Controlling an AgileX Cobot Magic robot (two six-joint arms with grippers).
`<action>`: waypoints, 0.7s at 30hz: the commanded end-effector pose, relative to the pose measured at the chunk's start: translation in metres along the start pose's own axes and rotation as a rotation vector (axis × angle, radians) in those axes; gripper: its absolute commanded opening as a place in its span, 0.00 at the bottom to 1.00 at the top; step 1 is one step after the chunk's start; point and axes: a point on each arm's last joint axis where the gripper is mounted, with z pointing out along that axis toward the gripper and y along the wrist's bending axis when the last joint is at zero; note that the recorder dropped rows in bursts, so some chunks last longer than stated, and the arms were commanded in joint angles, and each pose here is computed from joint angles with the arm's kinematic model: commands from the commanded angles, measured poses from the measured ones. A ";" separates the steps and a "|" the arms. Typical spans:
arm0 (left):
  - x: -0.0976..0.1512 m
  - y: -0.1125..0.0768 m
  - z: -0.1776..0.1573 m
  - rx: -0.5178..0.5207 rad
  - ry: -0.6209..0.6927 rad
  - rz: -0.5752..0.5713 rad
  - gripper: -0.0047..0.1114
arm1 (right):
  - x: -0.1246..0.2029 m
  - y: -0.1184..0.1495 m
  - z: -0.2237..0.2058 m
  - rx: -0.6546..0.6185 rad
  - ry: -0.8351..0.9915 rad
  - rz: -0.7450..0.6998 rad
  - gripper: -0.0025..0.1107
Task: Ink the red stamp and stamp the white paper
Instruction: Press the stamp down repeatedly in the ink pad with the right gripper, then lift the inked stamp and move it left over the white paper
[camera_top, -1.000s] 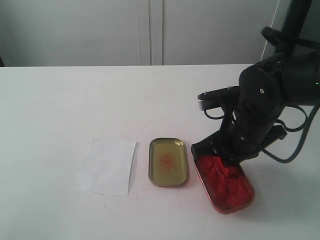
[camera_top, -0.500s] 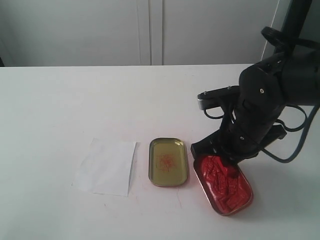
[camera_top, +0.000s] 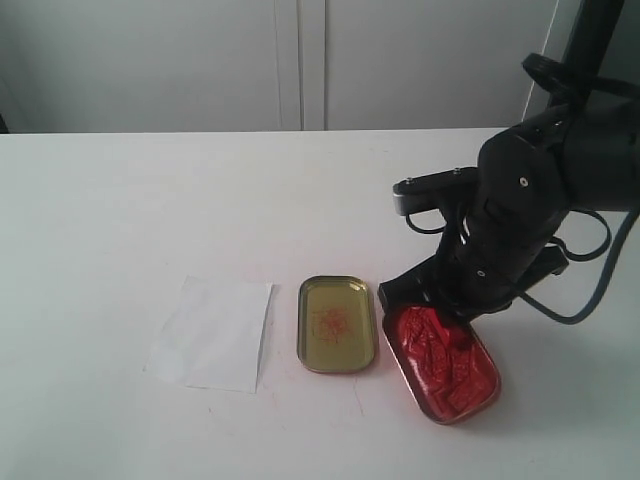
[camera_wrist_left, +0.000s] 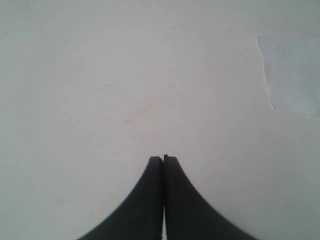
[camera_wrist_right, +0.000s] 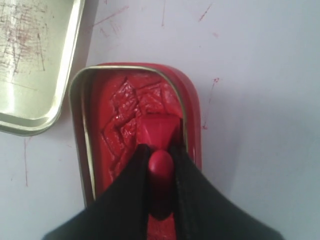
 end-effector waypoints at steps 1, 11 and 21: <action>0.004 0.000 0.001 0.000 0.021 -0.002 0.04 | -0.004 -0.002 -0.004 -0.004 -0.033 0.010 0.02; 0.004 0.000 0.001 0.000 0.021 -0.002 0.04 | -0.004 -0.002 -0.004 -0.002 -0.026 0.010 0.02; 0.004 0.000 0.001 0.000 0.021 -0.002 0.04 | -0.004 -0.002 -0.004 -0.003 -0.030 0.010 0.02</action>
